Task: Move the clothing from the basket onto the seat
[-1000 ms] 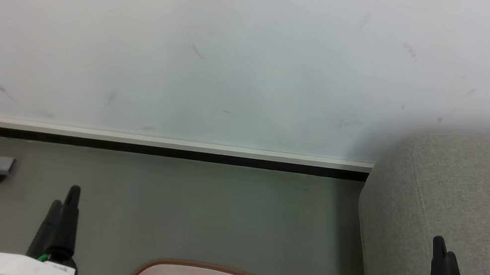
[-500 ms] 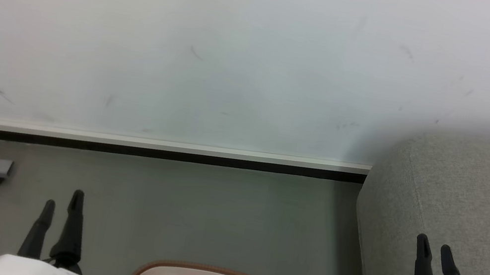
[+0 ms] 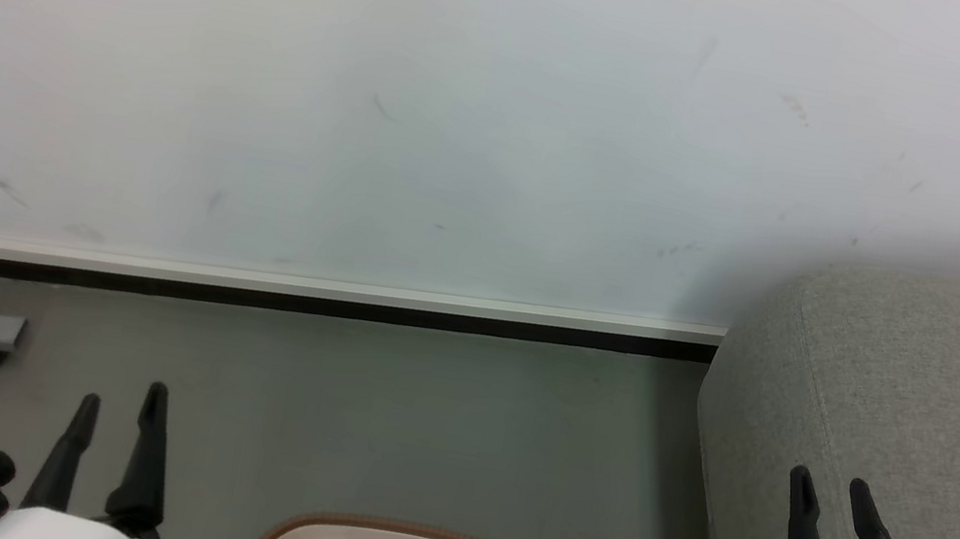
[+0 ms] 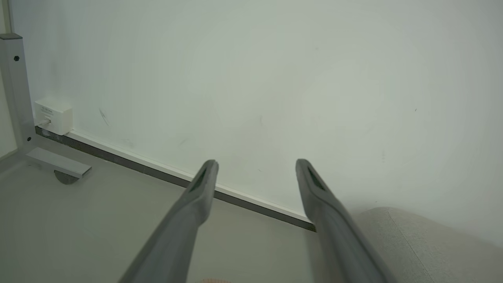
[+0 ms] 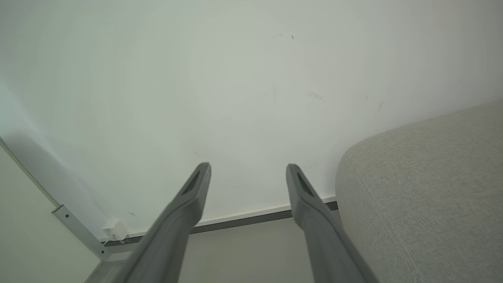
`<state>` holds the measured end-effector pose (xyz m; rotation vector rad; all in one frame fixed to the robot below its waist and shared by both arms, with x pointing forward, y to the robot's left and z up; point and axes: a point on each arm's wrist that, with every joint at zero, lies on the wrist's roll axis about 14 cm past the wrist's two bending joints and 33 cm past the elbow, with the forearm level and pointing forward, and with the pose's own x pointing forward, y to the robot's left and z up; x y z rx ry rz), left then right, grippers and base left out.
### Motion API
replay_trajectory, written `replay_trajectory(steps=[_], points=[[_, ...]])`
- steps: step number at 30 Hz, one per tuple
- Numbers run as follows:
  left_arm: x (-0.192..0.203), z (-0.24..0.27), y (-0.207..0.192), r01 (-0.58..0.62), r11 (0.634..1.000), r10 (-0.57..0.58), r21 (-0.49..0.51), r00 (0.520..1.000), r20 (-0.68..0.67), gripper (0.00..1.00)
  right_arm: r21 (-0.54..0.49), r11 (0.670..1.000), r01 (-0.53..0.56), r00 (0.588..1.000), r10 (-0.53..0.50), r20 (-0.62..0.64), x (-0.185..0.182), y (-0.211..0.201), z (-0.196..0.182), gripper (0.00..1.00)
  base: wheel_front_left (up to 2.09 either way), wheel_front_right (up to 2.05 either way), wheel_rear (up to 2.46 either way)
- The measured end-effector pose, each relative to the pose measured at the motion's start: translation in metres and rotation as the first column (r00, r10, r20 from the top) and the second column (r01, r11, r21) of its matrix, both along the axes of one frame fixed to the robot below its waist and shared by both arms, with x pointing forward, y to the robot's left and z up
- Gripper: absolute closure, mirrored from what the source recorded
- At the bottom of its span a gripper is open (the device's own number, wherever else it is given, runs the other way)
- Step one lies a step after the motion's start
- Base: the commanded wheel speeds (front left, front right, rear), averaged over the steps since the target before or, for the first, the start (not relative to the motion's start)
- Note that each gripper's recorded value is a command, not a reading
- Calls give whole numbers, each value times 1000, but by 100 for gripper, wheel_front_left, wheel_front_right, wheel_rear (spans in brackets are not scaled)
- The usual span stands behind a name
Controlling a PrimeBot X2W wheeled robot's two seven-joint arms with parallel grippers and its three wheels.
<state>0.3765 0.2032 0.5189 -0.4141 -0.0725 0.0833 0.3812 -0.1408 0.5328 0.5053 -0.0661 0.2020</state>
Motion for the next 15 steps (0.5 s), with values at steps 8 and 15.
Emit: replay_trajectory(steps=[8,15], points=[[-1,1,-2,3,997,-4,77,1000,7,0,-73,997,0,1000,1,20,-1,2,-1,0,0,0,0],[-2,2,-2,1,989,-3,146,1000,14,0,-137,991,-8,1000,10,16,-2,5,-7,0,0,0,0]])
